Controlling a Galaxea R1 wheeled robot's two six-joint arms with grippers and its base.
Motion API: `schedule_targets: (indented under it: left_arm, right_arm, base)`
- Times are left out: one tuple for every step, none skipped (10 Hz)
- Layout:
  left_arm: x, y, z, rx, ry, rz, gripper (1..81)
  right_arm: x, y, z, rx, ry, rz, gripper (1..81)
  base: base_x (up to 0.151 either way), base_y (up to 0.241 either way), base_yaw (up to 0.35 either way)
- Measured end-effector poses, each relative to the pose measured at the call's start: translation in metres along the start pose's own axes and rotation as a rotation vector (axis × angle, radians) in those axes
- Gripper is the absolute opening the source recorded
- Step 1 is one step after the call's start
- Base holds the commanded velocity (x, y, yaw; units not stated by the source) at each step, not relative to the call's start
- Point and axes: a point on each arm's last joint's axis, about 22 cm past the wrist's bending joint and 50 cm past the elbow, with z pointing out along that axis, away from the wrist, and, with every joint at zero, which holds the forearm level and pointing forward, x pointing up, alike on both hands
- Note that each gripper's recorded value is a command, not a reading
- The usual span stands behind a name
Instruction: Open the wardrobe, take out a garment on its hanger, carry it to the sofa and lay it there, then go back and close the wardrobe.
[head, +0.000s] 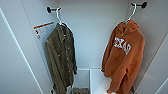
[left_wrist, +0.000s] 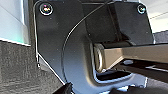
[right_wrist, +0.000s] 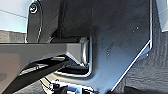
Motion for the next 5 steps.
schedule_targets:
  left_arm:
    - [0.0000,0.0000,0.0000,0.000,0.000,0.000,81.1]
    - [0.0001,0.0004,0.0001,0.000,0.000,0.001,81.1]
    - [0.0019,0.0005,0.0002,-0.001,0.002,0.003,81.1]
    - [0.0034,0.0003,0.0002,-0.001,0.004,0.003,81.1]
    - [0.0021,-0.0002,0.0001,0.000,0.001,0.003,81.1]
  right_arm:
    - [0.0000,-0.0003,0.0001,0.000,0.000,0.000,81.1]
    - [0.0002,0.0002,0.0000,0.000,0.000,0.000,81.1]
    - [0.0016,0.0027,-0.0004,-0.006,0.002,0.000,81.1]
    - [0.0043,0.0047,-0.0007,-0.009,0.006,-0.001,81.1]
    - [0.0062,0.0052,-0.0008,-0.010,0.009,-0.001,81.1]
  base:
    - [0.112,0.000,0.000]
    - [0.085,0.000,0.000]
    - [0.000,0.000,0.000]
    - [0.000,0.000,0.000]
    - [0.000,0.000,0.000]
